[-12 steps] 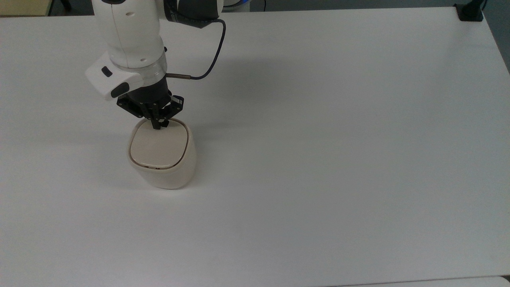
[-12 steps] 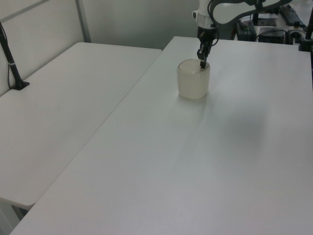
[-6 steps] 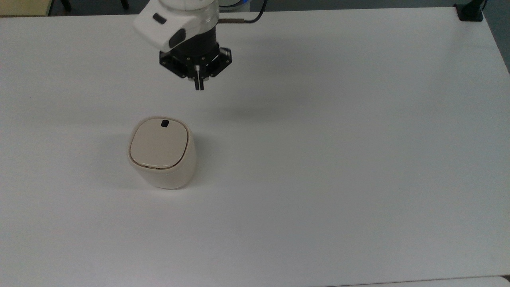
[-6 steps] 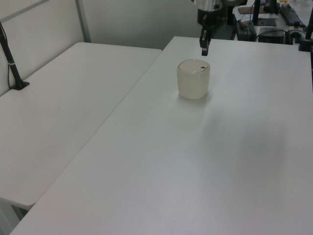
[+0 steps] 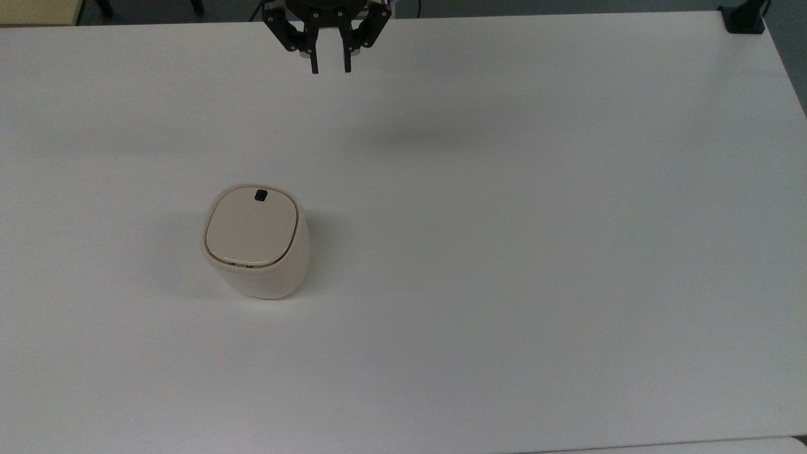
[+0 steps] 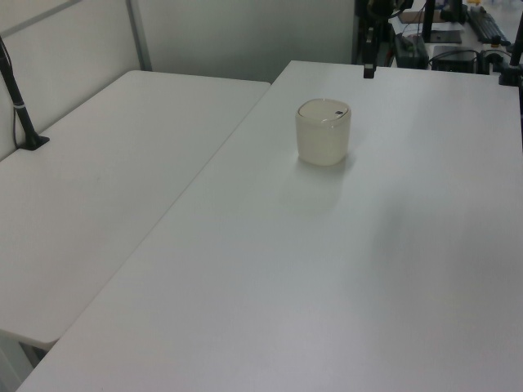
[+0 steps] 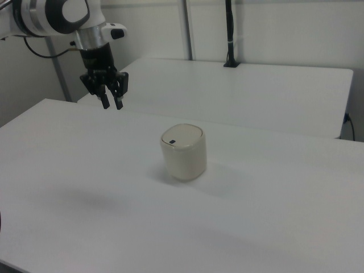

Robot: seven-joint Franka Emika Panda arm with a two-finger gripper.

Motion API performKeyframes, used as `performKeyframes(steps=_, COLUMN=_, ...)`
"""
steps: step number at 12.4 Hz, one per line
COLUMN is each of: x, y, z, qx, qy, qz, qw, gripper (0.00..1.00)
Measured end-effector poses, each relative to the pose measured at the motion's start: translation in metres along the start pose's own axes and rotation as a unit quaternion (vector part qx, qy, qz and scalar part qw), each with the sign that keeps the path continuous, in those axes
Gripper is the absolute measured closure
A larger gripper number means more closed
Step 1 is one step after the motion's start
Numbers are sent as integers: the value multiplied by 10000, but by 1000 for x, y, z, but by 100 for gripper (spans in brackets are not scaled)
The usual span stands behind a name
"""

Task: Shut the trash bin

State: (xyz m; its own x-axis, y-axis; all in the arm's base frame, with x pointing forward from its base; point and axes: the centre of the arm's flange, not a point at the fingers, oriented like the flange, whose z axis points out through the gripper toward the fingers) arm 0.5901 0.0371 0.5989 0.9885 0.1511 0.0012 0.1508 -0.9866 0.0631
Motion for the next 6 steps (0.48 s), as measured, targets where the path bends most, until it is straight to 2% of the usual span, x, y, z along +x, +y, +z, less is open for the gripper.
performKeyframes(steps=2, x=-2, y=0, z=0, qx=1, qy=-15, qz=5, qw=10000, gripper=25)
performKeyframes(steps=4, x=-4, y=2, z=2, qx=4, qy=-63, qz=17, qw=10000, gripper=2)
performKeyframes(steps=6, x=-6, y=7, z=1, qx=4, qy=-101, qz=79, qw=9999, gripper=0)
